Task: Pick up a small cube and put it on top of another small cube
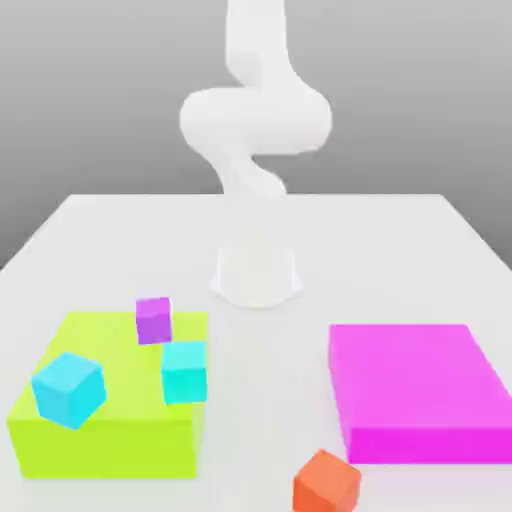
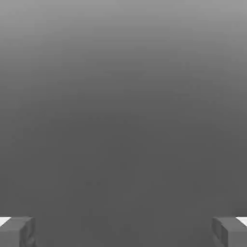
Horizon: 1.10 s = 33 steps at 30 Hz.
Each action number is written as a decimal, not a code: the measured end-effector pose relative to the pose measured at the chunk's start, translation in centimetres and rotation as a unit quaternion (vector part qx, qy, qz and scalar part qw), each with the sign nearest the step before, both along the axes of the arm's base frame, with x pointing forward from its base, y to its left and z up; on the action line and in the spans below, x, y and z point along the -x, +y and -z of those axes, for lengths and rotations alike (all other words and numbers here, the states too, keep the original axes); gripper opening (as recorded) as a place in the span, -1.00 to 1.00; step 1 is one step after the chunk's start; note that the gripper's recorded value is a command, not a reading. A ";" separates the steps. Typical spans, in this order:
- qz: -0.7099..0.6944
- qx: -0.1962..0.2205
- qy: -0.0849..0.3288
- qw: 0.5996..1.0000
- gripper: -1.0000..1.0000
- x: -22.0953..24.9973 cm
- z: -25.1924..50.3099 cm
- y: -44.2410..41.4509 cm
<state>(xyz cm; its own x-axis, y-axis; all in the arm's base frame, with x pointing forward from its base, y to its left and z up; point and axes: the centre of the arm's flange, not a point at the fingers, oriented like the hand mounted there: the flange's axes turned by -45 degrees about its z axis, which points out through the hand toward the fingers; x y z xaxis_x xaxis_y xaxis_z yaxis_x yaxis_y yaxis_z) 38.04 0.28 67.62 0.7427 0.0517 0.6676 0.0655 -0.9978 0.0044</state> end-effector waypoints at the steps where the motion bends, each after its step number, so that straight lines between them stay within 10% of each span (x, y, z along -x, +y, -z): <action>1: -0.016 0.004 0.014 1.000 0.00 -1.4 1.6 0.2; 14: -0.202 0.065 0.177 0.961 0.00 -11.9 24.0 4.7; 31: -0.366 0.160 0.319 0.859 0.00 -10.7 52.7 7.8; 32: -0.366 0.160 0.319 0.859 -1.00 -10.6 53.7 7.8; 33: -0.366 0.160 0.319 0.859 -1.00 -10.6 53.7 7.8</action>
